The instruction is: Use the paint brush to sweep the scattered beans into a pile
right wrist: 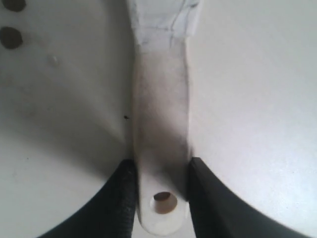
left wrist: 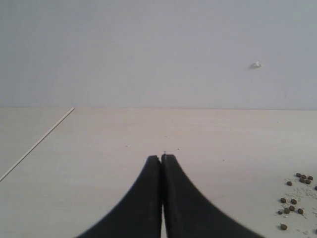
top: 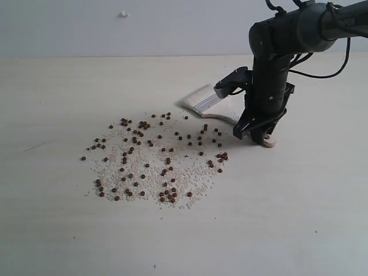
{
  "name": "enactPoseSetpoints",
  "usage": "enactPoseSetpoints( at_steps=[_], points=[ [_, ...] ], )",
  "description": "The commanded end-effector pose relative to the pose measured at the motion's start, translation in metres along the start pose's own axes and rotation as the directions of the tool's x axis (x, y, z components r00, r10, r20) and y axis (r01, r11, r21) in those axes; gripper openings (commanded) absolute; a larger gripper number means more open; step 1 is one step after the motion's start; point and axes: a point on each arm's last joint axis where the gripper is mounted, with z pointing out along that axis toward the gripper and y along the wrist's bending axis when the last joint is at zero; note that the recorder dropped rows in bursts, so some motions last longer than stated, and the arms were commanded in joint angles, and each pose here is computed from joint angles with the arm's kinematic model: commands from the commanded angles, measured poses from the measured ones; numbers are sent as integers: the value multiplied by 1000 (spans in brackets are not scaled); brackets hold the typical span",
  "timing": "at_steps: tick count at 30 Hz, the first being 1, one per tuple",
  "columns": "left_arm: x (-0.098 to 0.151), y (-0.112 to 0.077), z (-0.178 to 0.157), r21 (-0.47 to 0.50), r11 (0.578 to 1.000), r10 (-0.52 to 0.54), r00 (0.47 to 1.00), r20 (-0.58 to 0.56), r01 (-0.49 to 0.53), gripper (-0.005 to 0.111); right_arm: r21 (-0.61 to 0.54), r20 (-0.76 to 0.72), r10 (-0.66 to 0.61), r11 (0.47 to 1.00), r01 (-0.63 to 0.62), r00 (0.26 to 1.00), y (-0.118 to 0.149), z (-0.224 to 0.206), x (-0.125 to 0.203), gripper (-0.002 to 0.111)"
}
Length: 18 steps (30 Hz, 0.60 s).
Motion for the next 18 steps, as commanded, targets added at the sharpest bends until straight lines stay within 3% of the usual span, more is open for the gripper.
enactPoseSetpoints(
  at_steps=[1, 2, 9, 18],
  points=[
    [-1, 0, 0, 7, 1000, -11, 1000, 6, 11, 0, -3, -7, 20, 1000, -20, 1000, 4, 10, -2, 5],
    [-1, 0, 0, 7, 1000, -11, 1000, 6, 11, 0, -6, -8, 31, 1000, -31, 999, 4, 10, -2, 0],
    [-1, 0, 0, 7, 1000, -11, 1000, 6, 11, 0, -16, 5, 57, 998, -57, 998, 4, 2, -1, 0],
    [-1, 0, 0, 7, 1000, -11, 1000, 6, 11, 0, 10, 77, 67, 998, -68, 995, 2, -45, 6, 0]
  ],
)
